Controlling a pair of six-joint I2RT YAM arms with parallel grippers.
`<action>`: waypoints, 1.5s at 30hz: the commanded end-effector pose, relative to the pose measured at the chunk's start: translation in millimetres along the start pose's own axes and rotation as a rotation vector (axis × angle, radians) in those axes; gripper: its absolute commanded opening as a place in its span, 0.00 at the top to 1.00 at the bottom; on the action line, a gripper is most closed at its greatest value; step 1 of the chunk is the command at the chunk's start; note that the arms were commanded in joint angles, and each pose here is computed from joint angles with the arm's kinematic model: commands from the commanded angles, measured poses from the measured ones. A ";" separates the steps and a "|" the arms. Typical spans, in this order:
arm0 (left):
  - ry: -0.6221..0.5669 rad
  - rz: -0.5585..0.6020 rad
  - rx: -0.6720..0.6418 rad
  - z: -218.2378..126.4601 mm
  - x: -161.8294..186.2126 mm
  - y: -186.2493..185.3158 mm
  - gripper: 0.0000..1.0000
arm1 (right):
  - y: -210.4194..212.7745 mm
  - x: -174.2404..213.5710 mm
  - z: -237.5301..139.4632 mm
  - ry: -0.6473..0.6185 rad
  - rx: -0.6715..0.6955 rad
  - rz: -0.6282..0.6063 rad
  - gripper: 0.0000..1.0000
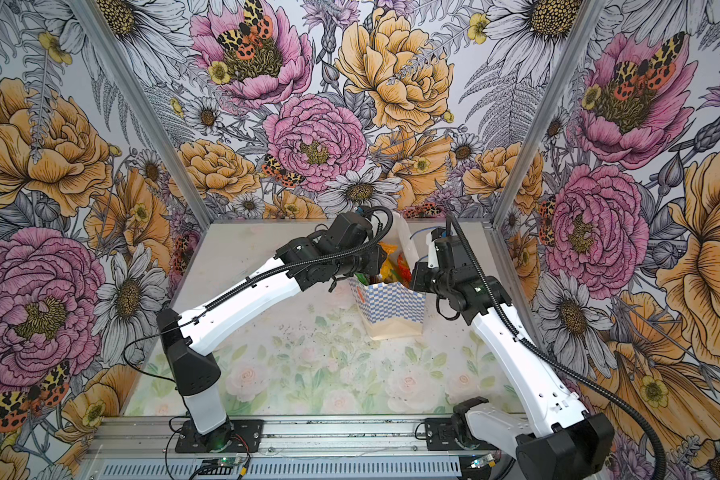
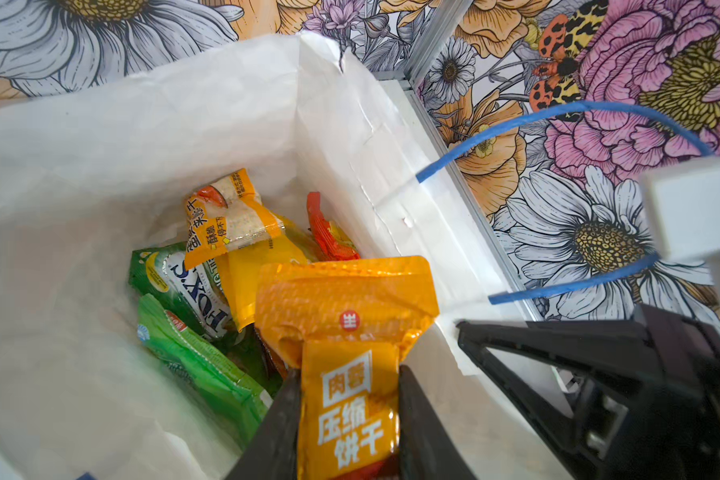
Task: Place the snacks into the paper bag
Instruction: 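Lower the orange candy into the bag and open the left gripper, then withdraw the left gripper up out of the paper bag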
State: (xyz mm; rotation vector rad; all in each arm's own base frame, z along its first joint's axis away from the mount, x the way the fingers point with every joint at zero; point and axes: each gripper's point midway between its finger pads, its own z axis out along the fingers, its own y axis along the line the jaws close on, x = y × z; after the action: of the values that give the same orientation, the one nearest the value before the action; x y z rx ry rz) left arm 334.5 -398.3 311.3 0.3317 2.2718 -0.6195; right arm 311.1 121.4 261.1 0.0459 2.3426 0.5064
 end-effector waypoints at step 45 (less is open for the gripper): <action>0.027 0.037 -0.092 -9.0 -4.5 -5.2 0.31 | 10.6 -9.2 -8.7 -0.046 -0.043 -0.012 1.00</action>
State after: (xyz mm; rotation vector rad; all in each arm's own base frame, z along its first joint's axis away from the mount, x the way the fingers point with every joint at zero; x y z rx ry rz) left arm 338.0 -416.3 273.9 0.3961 2.4116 -0.4888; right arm 309.5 121.2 260.0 0.0449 2.3416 0.5070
